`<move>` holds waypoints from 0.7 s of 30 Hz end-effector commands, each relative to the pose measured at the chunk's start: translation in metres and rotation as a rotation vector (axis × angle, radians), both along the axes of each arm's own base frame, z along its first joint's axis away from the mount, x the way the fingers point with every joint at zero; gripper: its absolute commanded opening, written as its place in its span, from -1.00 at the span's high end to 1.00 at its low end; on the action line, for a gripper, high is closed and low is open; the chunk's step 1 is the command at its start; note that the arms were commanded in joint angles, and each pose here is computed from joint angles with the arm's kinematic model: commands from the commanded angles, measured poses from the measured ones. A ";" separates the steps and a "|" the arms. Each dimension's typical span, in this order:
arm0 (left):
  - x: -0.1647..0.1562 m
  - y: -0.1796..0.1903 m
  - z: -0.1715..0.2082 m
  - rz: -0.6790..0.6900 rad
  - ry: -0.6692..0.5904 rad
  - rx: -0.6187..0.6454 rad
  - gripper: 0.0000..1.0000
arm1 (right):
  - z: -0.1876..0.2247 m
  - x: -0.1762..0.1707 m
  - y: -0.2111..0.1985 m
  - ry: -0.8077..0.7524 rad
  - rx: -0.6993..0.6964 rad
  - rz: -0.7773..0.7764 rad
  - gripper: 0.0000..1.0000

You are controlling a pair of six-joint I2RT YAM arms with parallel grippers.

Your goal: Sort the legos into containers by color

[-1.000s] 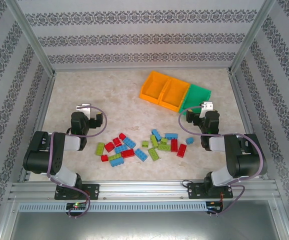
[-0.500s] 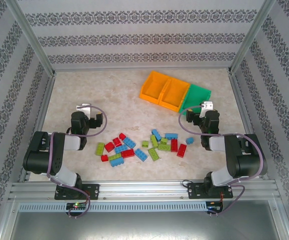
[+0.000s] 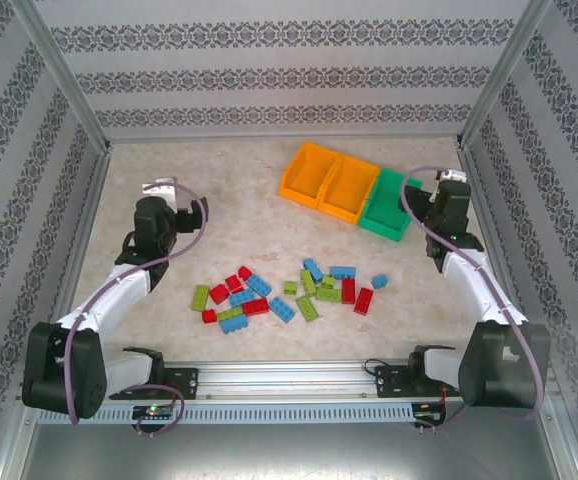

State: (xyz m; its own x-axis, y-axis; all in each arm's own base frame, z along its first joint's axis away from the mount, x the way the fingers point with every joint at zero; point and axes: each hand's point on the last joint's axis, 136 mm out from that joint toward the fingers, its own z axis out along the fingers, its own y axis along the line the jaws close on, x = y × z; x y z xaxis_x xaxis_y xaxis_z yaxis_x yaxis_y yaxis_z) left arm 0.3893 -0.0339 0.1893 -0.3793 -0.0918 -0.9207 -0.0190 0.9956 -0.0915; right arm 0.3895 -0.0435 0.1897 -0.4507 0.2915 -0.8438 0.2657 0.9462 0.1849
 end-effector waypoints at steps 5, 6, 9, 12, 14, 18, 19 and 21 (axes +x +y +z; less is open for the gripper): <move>-0.019 -0.072 -0.003 -0.210 0.050 0.008 -0.99 | -0.048 -0.013 0.002 0.295 0.135 -0.023 -0.71; -0.021 -0.082 -0.001 -0.245 0.041 0.014 -0.99 | -0.051 -0.011 0.004 0.307 0.164 -0.019 -0.68; -0.027 -0.096 0.002 -0.294 0.024 0.036 -0.99 | -0.061 -0.005 0.011 0.354 0.232 0.002 -0.65; -0.030 -0.100 0.000 -0.317 0.030 0.037 -0.99 | -0.073 0.000 0.017 0.402 0.269 0.019 -0.52; -0.033 -0.104 -0.001 -0.345 0.032 0.034 -0.99 | -0.080 0.002 0.017 0.430 0.276 0.013 -0.48; -0.038 -0.104 -0.005 -0.353 0.027 0.029 -0.99 | -0.091 0.008 0.019 0.465 0.287 0.025 -0.40; -0.039 -0.102 -0.006 -0.345 0.024 0.030 -0.99 | -0.094 0.009 0.019 0.476 0.286 0.028 -0.39; -0.041 -0.099 -0.007 -0.332 0.021 0.031 -0.99 | -0.101 0.011 0.018 0.504 0.280 0.028 -0.34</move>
